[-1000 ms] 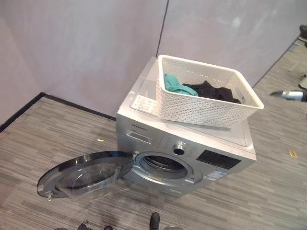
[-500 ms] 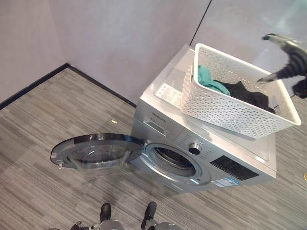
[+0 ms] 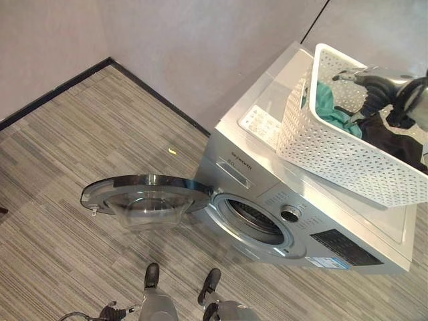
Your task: Grab the laundry basket,head to the washer,open it,put in the laundry and shut it.
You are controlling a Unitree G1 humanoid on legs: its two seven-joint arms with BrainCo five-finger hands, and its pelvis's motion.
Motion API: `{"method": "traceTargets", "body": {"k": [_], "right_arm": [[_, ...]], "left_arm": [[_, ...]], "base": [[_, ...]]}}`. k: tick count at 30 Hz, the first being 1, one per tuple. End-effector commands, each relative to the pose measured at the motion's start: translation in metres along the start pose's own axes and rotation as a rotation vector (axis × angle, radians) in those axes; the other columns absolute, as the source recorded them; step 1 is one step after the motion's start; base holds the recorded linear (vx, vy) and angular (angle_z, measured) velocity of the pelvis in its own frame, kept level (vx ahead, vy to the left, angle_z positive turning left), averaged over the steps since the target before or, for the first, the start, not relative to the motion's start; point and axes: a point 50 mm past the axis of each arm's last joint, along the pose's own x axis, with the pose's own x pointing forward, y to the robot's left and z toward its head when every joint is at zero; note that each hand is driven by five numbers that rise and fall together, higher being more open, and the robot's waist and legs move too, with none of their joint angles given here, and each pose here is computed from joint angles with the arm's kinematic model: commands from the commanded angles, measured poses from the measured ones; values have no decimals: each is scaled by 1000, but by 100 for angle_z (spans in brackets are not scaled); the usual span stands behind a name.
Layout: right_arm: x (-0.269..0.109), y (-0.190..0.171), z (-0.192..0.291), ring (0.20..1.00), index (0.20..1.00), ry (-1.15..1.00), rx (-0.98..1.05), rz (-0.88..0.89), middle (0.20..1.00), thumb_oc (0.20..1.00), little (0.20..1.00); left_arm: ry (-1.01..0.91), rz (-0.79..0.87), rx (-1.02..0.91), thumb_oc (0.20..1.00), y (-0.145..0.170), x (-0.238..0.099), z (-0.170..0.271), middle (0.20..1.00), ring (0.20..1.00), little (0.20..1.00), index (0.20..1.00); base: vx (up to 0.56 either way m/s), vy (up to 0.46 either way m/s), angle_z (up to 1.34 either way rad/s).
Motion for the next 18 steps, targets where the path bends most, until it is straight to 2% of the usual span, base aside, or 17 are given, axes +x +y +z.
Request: {"method": "traceTargets", "body": {"k": [1,5,10,18], "right_arm": [[-11,-31,-12,1000,1000,64,37,-68,1000,1000,1000],[-2,-18,-6,1000,1000,57,-3,10,1000,1000,1000],[13,3,3,1000,1000,70,-148,139,1000,1000,1000],[47,40,23,1000,1000,80,-250,67,1000,1000,1000]], "left_arm": [[-14,-7,14,1000,5,1,4,1000,1000,1000,1000],[-34,-14,20,1000,4,2,11,1000,1000,1000,1000],[-70,-26,36,1000,3,3,23,1000,1000,1000,1000],[-114,-2,44,1000,-1,5,44,1000,1000,1000,1000]], "base": [[0,0,0],[-4,1,-2],[0,0,0],[-8,2,0]]}}
